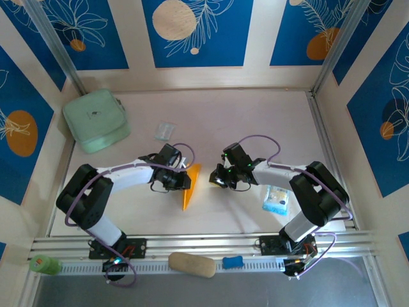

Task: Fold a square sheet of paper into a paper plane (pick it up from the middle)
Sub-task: Move a paper plane to the center of the table.

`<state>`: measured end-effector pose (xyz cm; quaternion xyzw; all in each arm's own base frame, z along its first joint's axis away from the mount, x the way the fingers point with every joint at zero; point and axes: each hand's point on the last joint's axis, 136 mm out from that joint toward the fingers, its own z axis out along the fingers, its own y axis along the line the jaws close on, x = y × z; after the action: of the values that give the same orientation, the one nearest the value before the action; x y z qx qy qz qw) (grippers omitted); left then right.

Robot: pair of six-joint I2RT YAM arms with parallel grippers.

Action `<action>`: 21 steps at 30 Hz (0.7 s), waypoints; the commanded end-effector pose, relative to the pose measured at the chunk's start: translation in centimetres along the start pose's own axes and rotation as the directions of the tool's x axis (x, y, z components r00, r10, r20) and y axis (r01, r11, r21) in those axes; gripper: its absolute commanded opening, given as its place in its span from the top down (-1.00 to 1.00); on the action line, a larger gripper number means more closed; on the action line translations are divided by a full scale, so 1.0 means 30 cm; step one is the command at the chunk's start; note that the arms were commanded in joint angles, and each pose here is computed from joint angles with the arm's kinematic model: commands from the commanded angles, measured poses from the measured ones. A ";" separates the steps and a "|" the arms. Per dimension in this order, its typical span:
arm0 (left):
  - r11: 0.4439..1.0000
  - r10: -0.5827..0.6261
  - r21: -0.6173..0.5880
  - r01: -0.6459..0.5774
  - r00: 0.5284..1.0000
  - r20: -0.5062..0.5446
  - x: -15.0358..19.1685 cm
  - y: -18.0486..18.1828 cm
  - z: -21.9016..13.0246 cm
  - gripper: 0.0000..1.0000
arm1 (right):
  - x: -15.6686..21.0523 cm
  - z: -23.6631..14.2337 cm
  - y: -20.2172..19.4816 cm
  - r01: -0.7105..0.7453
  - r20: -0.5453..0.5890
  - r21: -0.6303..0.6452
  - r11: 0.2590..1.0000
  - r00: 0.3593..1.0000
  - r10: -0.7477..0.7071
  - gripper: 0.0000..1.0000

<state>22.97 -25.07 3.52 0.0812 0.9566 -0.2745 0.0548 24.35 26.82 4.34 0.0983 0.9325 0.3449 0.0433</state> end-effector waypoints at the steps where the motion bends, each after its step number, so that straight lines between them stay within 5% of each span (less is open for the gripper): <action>1: 1.000 0.020 0.024 -0.019 1.000 -0.024 0.019 -0.013 0.012 0.64 | -0.004 -0.014 0.025 0.013 0.001 -0.025 1.000 1.000 -0.013 0.78; 12: 0.997 0.065 -0.034 -0.064 0.997 0.040 -0.010 -0.018 -0.044 0.90 | -0.003 -0.015 0.080 0.036 -0.010 -0.080 0.996 0.999 -0.037 0.76; 21: 0.996 0.079 -0.047 -0.077 0.996 0.042 -0.009 -0.023 -0.049 0.92 | 0.003 0.005 0.221 0.084 -0.027 -0.187 0.979 0.996 -0.090 0.35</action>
<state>22.99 -24.73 4.35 0.0980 0.9582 -0.2567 0.0795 24.93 30.04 7.26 0.0636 0.9120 0.4017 0.0530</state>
